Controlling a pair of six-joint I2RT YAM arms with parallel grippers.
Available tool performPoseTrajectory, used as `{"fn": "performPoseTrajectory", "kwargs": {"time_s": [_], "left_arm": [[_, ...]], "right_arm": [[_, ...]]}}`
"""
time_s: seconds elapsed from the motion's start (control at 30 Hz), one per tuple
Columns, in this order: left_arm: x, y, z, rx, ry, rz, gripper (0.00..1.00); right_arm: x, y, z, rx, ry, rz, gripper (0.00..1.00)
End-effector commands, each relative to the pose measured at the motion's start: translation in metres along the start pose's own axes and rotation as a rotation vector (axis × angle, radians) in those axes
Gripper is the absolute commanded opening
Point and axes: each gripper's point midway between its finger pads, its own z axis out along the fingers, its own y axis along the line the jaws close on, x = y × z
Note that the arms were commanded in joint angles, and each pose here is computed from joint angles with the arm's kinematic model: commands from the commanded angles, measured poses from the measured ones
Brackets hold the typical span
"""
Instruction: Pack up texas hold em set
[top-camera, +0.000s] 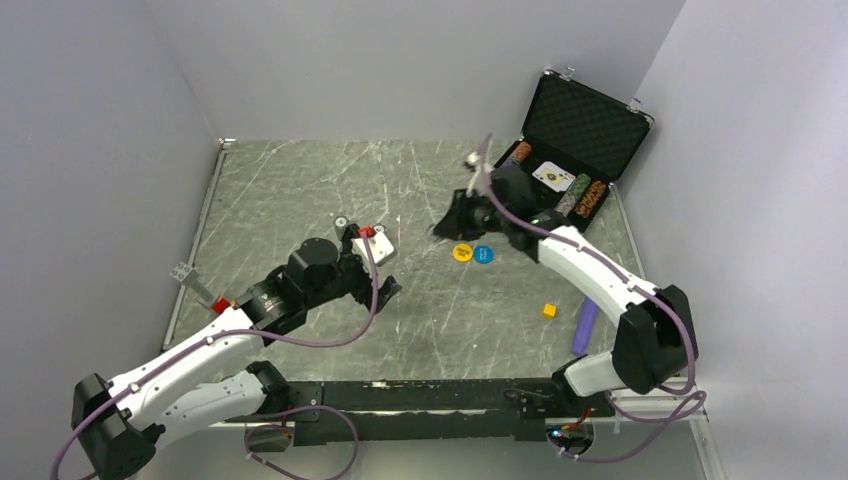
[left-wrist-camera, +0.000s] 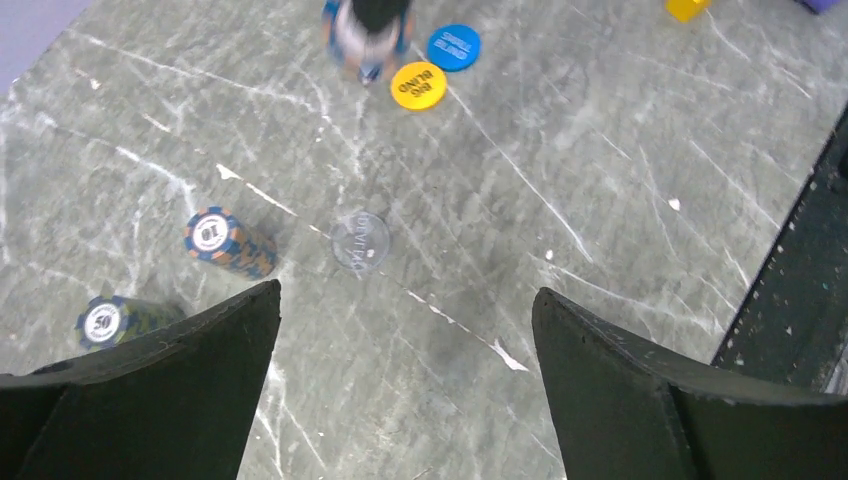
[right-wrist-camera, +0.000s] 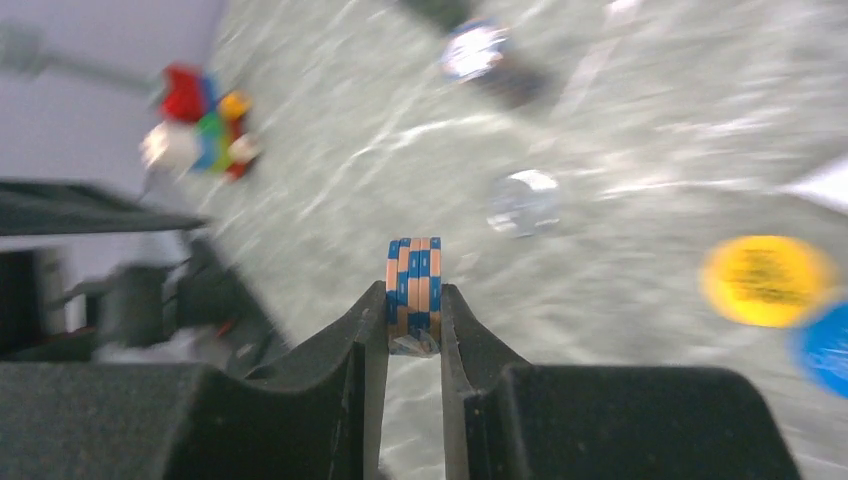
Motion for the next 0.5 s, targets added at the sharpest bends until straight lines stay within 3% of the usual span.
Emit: {"fn": "performPoseTrajectory", "kwargs": {"time_s": [0.0, 0.2, 0.47], "left_arm": [[-0.037, 0.031, -0.014, -0.091, -0.097, -0.086, 0.99], [-0.037, 0.075, -0.028, -0.189, -0.115, -0.256, 0.99], [-0.043, 0.075, -0.037, -0.189, -0.149, -0.265, 1.00]], "right_arm": [[-0.055, -0.097, -0.044, 0.246, -0.140, -0.136, 0.00], [-0.067, -0.190, -0.069, 0.398, -0.053, -0.302, 0.00], [-0.090, -0.276, -0.117, 0.754, 0.064, -0.566, 0.00]]}}
